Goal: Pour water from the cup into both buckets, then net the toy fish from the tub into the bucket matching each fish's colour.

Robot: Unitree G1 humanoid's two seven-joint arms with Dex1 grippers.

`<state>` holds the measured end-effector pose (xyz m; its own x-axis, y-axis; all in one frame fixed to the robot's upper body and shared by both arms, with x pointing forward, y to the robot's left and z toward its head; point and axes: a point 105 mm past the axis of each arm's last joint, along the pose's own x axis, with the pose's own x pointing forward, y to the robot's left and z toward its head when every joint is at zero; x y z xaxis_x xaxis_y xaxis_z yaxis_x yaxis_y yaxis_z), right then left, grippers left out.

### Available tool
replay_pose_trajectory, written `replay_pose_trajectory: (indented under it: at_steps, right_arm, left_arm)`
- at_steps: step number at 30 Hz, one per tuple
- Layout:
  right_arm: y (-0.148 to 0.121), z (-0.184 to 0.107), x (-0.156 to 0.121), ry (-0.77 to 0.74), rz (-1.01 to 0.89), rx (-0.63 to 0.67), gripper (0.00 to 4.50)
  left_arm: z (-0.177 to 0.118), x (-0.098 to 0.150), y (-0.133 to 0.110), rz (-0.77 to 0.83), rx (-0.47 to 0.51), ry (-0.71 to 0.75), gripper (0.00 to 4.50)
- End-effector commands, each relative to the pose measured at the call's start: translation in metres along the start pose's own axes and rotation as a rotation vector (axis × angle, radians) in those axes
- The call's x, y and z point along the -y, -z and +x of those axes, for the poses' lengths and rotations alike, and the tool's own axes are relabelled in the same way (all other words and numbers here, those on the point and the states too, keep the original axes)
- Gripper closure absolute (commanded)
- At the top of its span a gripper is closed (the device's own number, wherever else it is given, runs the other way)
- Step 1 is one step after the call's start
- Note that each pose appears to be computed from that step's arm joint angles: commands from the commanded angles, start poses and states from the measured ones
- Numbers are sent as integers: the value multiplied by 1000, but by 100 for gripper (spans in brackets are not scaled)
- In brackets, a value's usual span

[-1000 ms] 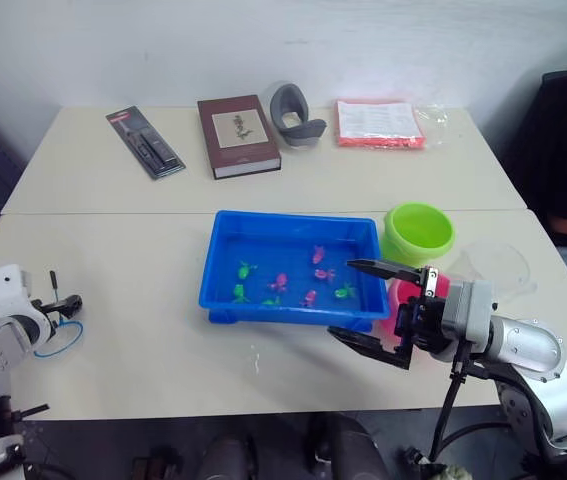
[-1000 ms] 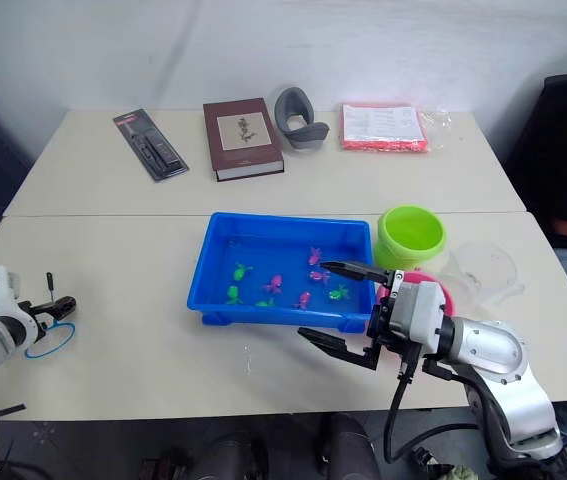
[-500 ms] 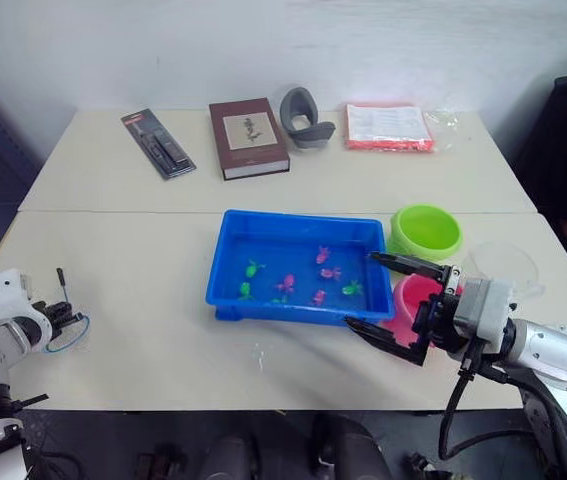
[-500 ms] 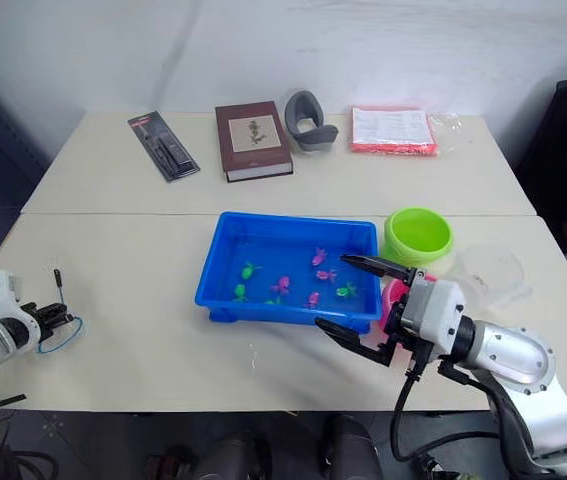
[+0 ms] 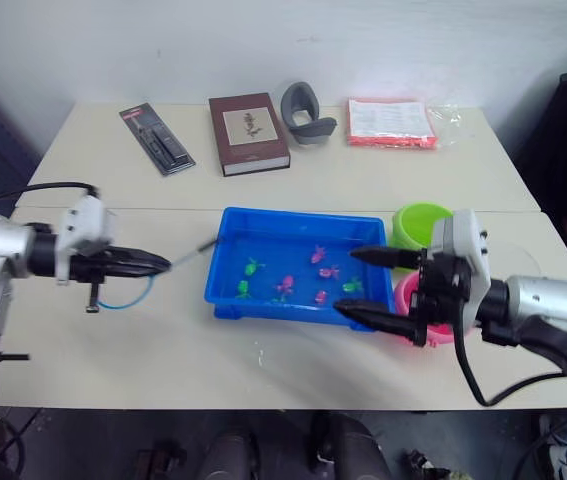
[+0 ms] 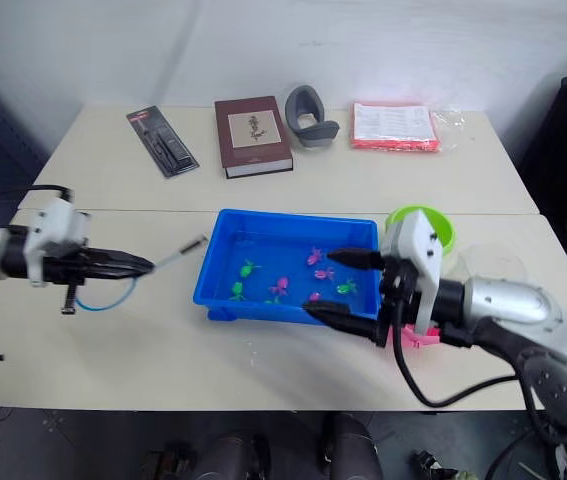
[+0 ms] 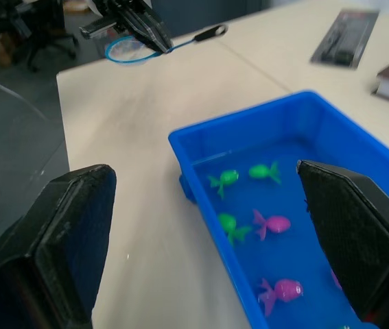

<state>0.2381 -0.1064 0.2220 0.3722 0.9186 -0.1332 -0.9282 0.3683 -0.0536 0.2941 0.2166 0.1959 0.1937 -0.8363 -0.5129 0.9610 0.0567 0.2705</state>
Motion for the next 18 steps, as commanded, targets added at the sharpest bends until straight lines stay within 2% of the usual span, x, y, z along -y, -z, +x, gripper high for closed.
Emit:
replay_pose_trajectory:
  at_steps: [1,4,9,18]
  right_arm:
    - [-1,5,-6,-58,51,-47,0]
    - [0,13,-6,-75,31,-79,0]
    - [6,35,-16,-151,114,-133,0]
    - [15,50,-16,-154,204,-192,0]
  left_arm:
    - [26,4,-22,120,-79,199,449]
    - [45,2,-32,141,-91,263,449]
    - [81,9,-55,193,-66,402,449]
    - [104,14,-68,188,-18,440,449]
